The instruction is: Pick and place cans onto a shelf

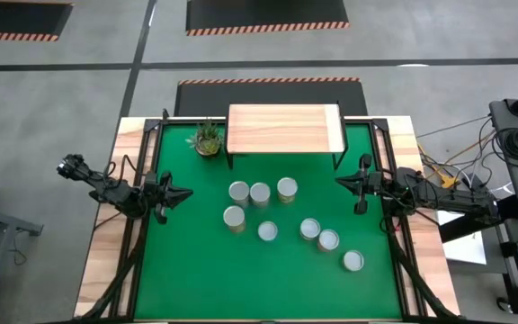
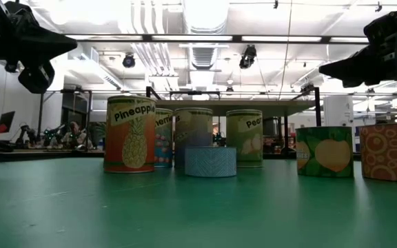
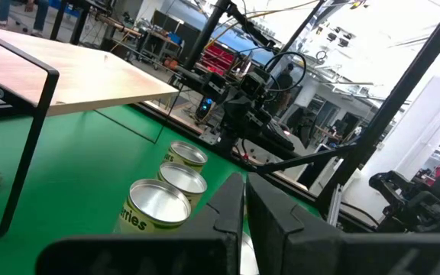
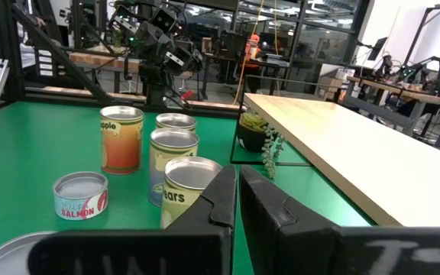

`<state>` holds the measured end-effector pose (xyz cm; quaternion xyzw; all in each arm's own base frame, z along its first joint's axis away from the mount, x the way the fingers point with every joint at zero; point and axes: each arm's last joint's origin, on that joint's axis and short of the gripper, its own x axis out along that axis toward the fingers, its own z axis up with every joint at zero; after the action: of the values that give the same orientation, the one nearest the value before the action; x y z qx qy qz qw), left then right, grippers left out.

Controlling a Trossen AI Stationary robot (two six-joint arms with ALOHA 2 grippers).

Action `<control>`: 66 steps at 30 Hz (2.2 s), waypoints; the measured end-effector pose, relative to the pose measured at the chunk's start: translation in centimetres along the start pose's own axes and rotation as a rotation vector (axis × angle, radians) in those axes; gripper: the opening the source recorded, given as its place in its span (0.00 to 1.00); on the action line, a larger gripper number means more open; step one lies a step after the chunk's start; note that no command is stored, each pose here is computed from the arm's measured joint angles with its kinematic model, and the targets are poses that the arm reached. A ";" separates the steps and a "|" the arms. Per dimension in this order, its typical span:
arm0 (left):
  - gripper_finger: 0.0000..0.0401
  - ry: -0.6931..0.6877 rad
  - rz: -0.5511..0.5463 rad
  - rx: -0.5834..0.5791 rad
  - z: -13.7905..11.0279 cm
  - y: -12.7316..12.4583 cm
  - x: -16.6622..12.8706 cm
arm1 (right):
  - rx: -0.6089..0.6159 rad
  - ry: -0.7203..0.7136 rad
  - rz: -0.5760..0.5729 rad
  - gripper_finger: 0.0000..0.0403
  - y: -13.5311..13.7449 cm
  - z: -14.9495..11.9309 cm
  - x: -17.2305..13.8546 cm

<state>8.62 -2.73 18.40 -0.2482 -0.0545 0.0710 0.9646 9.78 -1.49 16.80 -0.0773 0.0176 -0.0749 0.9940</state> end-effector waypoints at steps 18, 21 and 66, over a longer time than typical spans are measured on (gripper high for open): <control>0.00 0.000 0.000 0.000 0.0 0.0 0.0 | 0.000 0.001 0.000 0.02 0.0 0.0 0.0; 0.00 0.000 0.000 0.000 0.0 0.0 0.0 | 0.000 0.001 0.000 0.02 0.0 0.0 0.0; 0.00 -0.035 -0.014 -0.030 0.4 -0.2 0.0 | 0.164 -0.174 -0.015 0.02 -0.3 1.6 -0.1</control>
<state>8.57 -2.69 18.83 -0.2610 -0.0743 0.0679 0.9601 9.68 -1.48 18.47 -0.0019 -0.0757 -0.0763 0.9942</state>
